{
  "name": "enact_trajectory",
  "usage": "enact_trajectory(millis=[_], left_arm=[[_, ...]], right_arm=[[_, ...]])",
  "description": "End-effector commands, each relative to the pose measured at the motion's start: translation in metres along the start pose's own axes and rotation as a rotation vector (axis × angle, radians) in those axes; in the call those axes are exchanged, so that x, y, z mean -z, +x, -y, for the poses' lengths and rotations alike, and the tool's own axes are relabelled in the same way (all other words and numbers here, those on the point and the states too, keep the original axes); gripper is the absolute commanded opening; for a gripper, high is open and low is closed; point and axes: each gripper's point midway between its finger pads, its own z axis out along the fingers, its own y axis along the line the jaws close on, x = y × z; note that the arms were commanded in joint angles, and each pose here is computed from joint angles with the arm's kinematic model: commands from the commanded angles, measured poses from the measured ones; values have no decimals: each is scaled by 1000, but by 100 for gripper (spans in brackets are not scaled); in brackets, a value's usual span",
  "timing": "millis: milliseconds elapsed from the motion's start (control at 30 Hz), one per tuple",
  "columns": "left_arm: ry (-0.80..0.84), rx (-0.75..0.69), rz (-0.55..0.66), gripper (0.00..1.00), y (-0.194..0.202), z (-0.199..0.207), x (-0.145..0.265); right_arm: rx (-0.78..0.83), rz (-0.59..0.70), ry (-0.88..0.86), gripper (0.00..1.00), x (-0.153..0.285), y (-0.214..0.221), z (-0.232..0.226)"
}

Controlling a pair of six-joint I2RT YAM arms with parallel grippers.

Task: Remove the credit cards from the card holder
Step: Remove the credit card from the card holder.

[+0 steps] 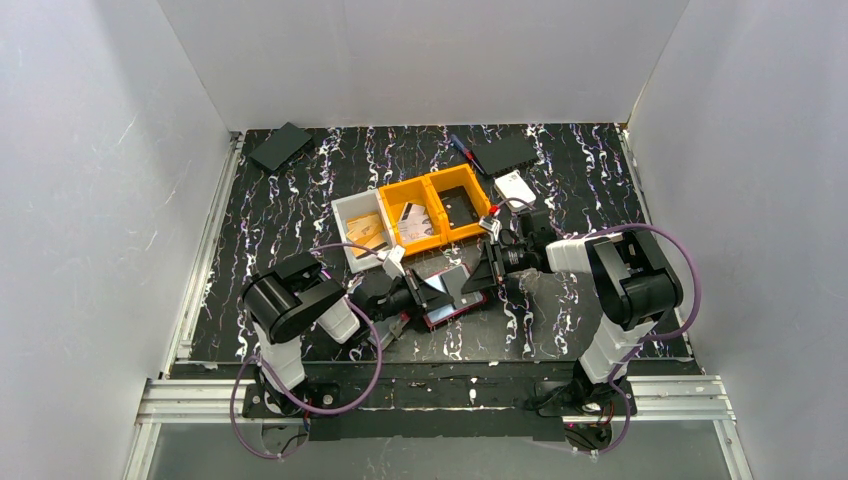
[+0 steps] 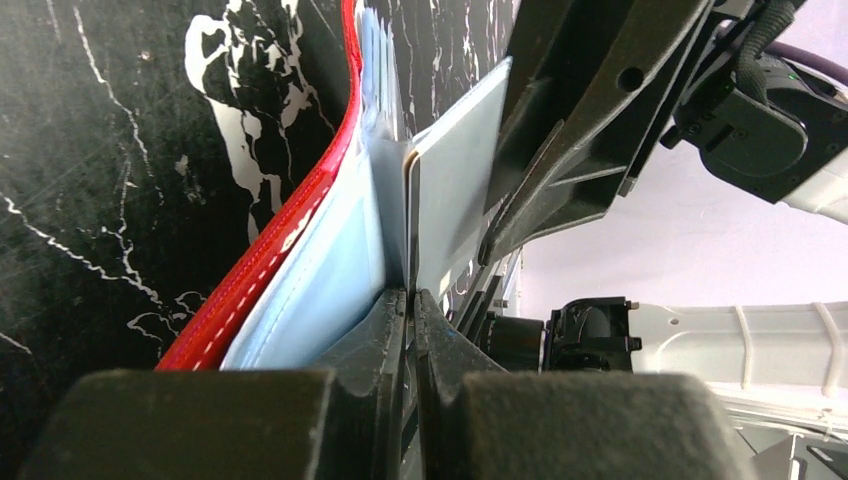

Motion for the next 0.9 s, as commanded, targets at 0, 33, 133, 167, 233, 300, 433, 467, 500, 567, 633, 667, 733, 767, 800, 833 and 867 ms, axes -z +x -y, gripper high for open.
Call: enact_trajectory(millis=[0, 33, 133, 167, 233, 300, 433, 467, 500, 567, 633, 667, 733, 767, 800, 833, 867], left_arm=[[97, -86, 30, 0, -12, 28, 7], [100, -95, 27, 0, -11, 28, 9], [97, -111, 24, 0, -10, 26, 12], [94, -112, 21, 0, -10, 24, 13], [85, -110, 17, 0, -9, 20, 14], [81, -110, 12, 0, -8, 18, 15], [82, -113, 4, 0, -6, 17, 17], [84, -114, 4, 0, -6, 17, 18], [87, -114, 2, 0, -6, 17, 19], [95, -119, -1, 0, -6, 19, 21], [106, -125, -6, 0, -6, 22, 23], [112, -131, -5, 0, -6, 24, 24], [115, -133, -3, 0, -6, 24, 27], [117, -135, 0, 0, -7, 25, 28], [118, -136, 3, 0, -8, 25, 30], [119, -137, 6, 0, -9, 25, 32], [121, -139, 7, 0, -9, 25, 34]], right_arm=[[19, -27, -55, 31, 0, -2, -13], [19, -26, -56, 32, 0, -2, -13], [22, -23, -61, 34, 1, -3, -14], [21, -21, -62, 34, 2, -4, -14], [21, -16, -63, 34, 4, -5, -14], [20, -14, -65, 34, 5, -5, -13], [20, -10, -61, 28, 5, -6, -12], [19, -11, -61, 24, 5, -6, -11], [17, -11, -56, 18, 5, -5, -10], [17, -11, -58, 7, 5, -5, -9], [20, -12, -59, 2, 5, -5, -9], [21, -12, -59, 1, 5, -5, -9], [21, -11, -55, 1, 5, -6, -8], [22, -10, -53, 1, 6, -6, -8], [22, -7, -48, 1, 6, -7, -7], [20, -4, -43, 1, 7, -7, -5], [19, -2, -37, 1, 8, -7, -3]])
